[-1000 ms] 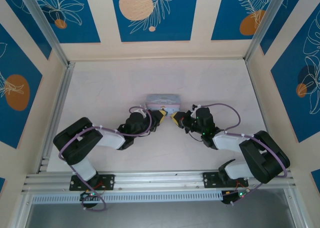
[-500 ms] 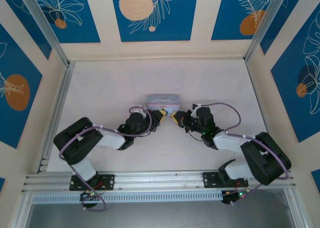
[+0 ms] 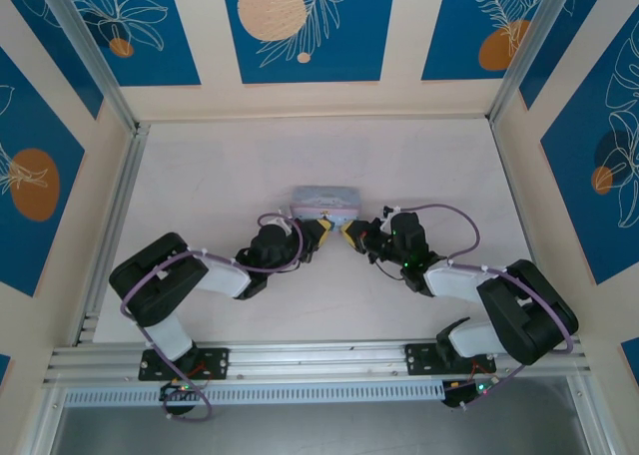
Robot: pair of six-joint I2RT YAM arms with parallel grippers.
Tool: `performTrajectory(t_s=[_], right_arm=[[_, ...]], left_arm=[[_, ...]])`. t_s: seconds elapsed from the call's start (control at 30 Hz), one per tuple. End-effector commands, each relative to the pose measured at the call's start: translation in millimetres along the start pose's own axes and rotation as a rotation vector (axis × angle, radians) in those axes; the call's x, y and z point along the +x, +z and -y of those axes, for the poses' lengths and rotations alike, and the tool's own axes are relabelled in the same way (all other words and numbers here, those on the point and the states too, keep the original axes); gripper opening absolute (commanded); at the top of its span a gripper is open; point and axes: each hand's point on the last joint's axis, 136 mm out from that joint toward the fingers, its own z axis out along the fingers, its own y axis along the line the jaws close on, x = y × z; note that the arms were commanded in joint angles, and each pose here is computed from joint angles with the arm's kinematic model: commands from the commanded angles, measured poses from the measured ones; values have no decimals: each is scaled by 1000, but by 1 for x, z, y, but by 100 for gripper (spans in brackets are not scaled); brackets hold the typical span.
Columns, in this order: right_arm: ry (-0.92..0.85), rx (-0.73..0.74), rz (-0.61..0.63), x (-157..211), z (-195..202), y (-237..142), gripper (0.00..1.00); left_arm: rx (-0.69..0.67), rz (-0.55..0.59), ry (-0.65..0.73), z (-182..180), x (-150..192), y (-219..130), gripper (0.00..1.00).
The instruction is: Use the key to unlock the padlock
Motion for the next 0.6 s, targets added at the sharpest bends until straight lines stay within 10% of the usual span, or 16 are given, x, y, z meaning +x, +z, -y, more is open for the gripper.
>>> performTrajectory(t_s=[0.0,0.57], right_arm=[[-3,-56,-7,1,-19,6,0],[101,-79,-34,0,-5,14,0]], left_arm=[[117,-40,-12,34,10,8,0],[204,-56,-53,49,18,11,0]])
